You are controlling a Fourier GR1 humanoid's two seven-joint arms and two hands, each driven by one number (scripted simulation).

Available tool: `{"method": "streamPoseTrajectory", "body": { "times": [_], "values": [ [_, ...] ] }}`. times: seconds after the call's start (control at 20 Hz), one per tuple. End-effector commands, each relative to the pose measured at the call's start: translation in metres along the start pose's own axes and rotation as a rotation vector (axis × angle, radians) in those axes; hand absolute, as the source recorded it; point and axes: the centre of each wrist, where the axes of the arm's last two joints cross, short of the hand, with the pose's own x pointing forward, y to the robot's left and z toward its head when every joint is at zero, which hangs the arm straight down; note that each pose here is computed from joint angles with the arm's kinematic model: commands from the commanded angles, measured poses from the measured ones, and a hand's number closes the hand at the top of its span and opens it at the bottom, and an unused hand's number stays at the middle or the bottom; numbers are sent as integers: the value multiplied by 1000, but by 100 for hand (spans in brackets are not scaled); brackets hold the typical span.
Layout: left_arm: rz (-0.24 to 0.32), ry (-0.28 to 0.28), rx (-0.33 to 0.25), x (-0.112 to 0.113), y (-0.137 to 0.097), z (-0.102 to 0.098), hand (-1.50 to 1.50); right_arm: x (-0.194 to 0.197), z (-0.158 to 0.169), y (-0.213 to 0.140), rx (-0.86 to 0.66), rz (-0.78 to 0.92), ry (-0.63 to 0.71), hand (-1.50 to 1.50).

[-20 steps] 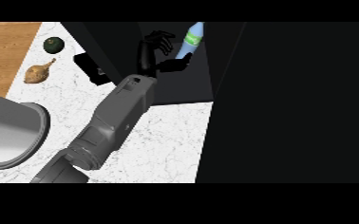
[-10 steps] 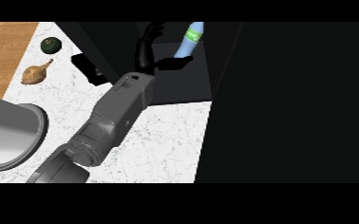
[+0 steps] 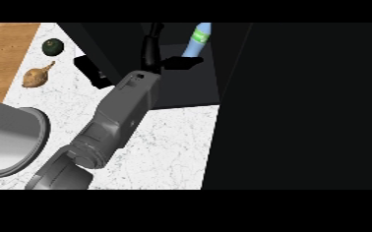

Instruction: Pick up the bottled water, place it into the cabinet and close the cabinet

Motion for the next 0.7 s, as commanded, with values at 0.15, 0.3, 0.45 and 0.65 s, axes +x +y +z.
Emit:
{"method": "streamPoseTrajectory", "body": {
  "times": [0.15, 0.3, 0.45, 0.65],
  "values": [
    [178, -84, -94, 17, -10, -6, -150, 17, 4, -3, 8, -15, -17, -150],
    [269, -105, -188, 12, -10, -1, -150, 15, 3, -6, 6, -6, -16, -150],
    [349, -90, -251, 12, -10, 1, -150, 9, 1, -2, -5, 8, -4, -150],
    [403, -83, -246, 27, -16, -4, -150, 16, 7, -7, -20, 14, 5, -150]
  ]
}}
